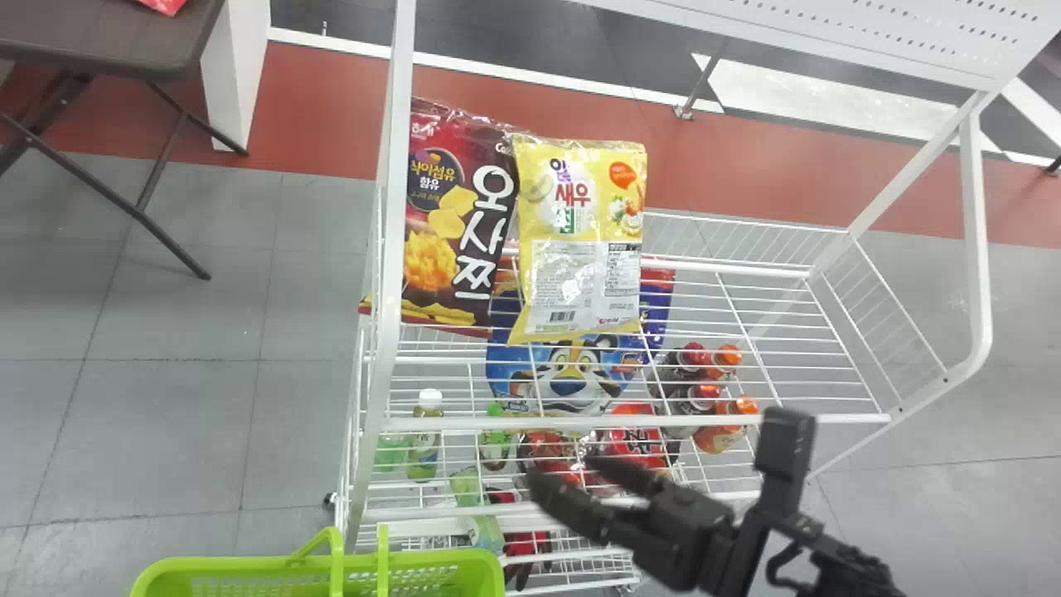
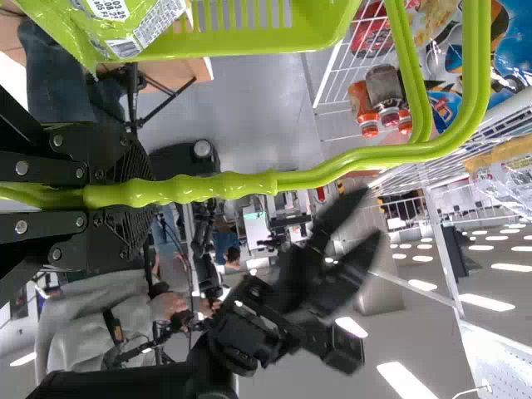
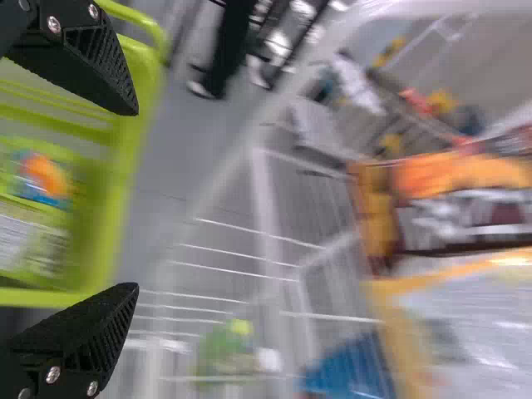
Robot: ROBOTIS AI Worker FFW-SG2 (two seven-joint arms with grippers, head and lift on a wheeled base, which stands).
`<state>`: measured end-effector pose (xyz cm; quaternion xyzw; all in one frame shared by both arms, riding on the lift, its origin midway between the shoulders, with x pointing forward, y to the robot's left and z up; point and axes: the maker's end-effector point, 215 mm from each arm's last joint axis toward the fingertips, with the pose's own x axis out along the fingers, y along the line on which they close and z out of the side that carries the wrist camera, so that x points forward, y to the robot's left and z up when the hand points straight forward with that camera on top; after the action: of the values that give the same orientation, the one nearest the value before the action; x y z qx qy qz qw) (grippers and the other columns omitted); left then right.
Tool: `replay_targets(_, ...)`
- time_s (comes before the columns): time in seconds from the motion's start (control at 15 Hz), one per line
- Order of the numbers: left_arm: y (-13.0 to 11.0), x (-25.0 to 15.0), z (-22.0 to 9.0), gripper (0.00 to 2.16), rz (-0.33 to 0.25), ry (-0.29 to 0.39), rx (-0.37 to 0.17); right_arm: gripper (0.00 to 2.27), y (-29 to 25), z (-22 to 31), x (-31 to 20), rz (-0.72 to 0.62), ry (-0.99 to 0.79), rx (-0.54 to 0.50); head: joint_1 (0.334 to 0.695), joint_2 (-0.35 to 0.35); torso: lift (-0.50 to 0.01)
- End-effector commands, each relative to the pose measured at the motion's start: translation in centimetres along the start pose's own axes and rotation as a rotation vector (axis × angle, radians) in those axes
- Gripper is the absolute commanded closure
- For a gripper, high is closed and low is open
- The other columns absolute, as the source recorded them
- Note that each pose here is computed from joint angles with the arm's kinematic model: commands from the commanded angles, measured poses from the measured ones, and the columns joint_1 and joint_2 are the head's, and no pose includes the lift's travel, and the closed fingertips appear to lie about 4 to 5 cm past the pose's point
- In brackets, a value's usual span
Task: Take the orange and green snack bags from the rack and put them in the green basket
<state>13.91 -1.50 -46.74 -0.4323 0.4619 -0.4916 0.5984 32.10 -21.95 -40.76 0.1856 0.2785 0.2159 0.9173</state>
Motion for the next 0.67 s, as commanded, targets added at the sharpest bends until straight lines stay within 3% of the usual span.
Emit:
replay_targets(0.0,0.1,0.0,0.1,2.13,-0.001,-0.005,0.002,0.07,0.2,4.3,-0.4,-0.024,-0.164,-0.11,0.695,-0.35,0.0)
replay_targets(0.33,0.5,0.0,0.5,2.13,-0.002,-0.026,0.019,0.07,3.4,9.5,-1.1,-0.115,-0.445,-0.371,0.695,-0.35,0.0)
replay_targets(0.47,0.6,0.0,0.4,2.13,-0.003,-0.027,0.015,0.06,3.2,10.0,-1.3,-0.163,-0.492,-0.401,0.695,-0.35,0.0)
replay_targets(0.6,0.6,0.1,0.4,2.13,-0.011,-0.031,0.016,0.07,2.2,9.0,-0.8,-0.222,-0.465,-0.366,0.695,-0.35,0.0)
